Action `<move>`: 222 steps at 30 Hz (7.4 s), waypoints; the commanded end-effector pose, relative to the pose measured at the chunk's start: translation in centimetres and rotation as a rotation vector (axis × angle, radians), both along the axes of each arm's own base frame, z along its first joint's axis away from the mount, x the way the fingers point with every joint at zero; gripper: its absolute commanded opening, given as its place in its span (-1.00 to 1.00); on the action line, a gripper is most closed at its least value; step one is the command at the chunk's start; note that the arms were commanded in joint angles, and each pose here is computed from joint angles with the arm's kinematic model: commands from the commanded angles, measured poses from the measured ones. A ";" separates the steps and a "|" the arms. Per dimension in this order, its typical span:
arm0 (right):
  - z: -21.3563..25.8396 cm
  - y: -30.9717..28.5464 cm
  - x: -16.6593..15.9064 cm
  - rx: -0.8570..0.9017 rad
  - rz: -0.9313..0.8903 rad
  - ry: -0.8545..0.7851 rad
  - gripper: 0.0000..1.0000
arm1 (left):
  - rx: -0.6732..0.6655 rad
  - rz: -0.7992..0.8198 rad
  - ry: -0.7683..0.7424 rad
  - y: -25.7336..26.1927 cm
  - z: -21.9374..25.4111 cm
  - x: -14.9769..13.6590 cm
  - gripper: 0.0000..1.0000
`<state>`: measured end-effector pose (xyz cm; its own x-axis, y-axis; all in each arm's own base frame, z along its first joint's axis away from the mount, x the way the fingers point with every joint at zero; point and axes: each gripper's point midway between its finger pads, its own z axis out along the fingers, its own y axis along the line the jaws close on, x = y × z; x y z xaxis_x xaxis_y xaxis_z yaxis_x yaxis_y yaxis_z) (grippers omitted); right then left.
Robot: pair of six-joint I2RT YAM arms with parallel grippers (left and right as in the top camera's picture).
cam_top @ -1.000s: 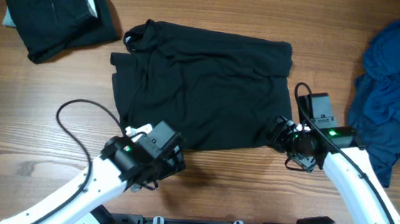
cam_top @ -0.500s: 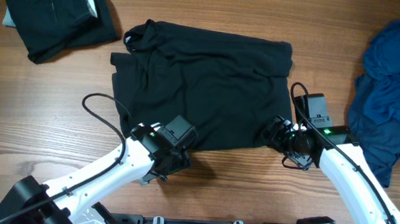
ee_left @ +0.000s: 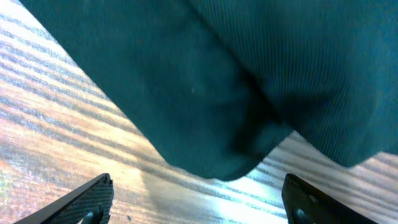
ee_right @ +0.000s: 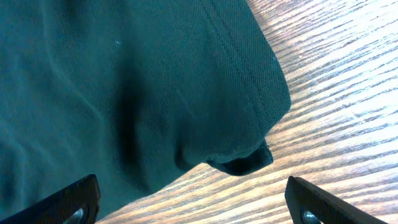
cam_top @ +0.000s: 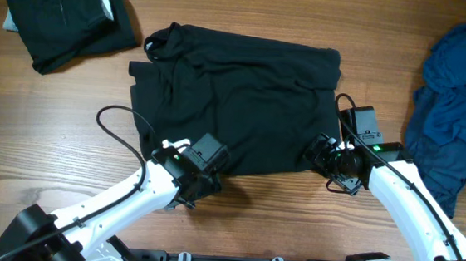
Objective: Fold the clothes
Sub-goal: 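Move both grippers to the shirt's bottom edge corners, then grasp the bottom corners of the black shirt with both grippers, then fold the bottom edge upward toward the shirt's top with both grippers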
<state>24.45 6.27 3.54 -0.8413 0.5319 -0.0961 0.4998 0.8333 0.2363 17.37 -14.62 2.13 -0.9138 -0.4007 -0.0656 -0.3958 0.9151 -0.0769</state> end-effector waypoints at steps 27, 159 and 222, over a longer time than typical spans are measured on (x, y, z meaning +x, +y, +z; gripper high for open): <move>0.0 0.6 1.0 0.024 0.007 -0.036 0.14 | 0.007 0.020 0.059 1.5 -3.4 1.3 -0.21; 5.1 -2.6 3.2 -0.182 0.011 -0.099 -0.92 | 0.312 0.053 -0.165 6.6 8.7 5.2 -0.92; 2.9 -2.0 4.4 -0.161 0.018 -0.089 0.83 | 0.025 0.094 0.040 0.0 2.3 1.5 0.85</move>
<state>28.83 3.90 6.16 -0.8348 0.4898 -0.2512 0.4752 0.8716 0.1202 19.72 -14.27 6.07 -0.8848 -0.4580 -0.0856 -0.4577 0.8888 -0.0248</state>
